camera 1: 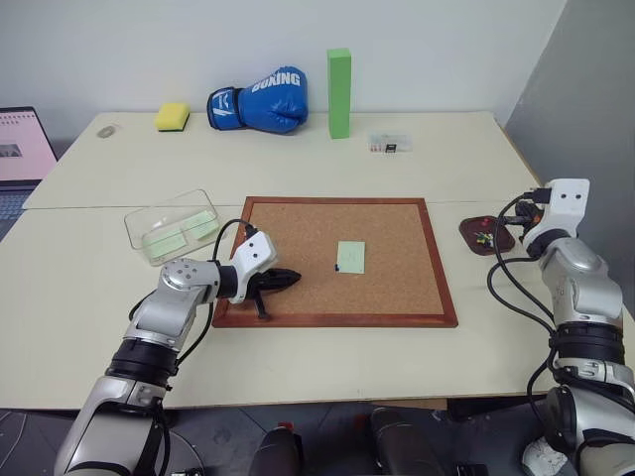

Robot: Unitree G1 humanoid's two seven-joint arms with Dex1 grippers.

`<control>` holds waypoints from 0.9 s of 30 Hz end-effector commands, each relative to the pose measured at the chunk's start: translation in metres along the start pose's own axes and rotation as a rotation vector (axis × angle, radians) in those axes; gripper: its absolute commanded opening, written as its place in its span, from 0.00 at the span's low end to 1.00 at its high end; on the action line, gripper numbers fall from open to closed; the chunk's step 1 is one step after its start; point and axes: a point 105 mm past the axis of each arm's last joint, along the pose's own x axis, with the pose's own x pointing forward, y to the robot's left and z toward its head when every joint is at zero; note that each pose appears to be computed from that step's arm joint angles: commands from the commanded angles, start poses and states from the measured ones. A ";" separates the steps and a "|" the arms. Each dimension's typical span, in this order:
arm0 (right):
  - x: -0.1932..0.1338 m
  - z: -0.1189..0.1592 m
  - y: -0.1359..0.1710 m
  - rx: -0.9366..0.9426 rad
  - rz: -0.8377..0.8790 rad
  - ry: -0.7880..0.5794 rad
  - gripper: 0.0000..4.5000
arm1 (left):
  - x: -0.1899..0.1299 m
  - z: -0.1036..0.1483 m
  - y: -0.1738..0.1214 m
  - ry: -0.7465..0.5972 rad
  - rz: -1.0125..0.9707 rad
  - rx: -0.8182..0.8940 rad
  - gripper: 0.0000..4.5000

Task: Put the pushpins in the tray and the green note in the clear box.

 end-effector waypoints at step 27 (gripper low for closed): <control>0.013 -0.037 0.008 0.058 0.015 0.057 0.27 | -0.001 -0.027 -0.009 0.104 -0.026 -0.047 0.00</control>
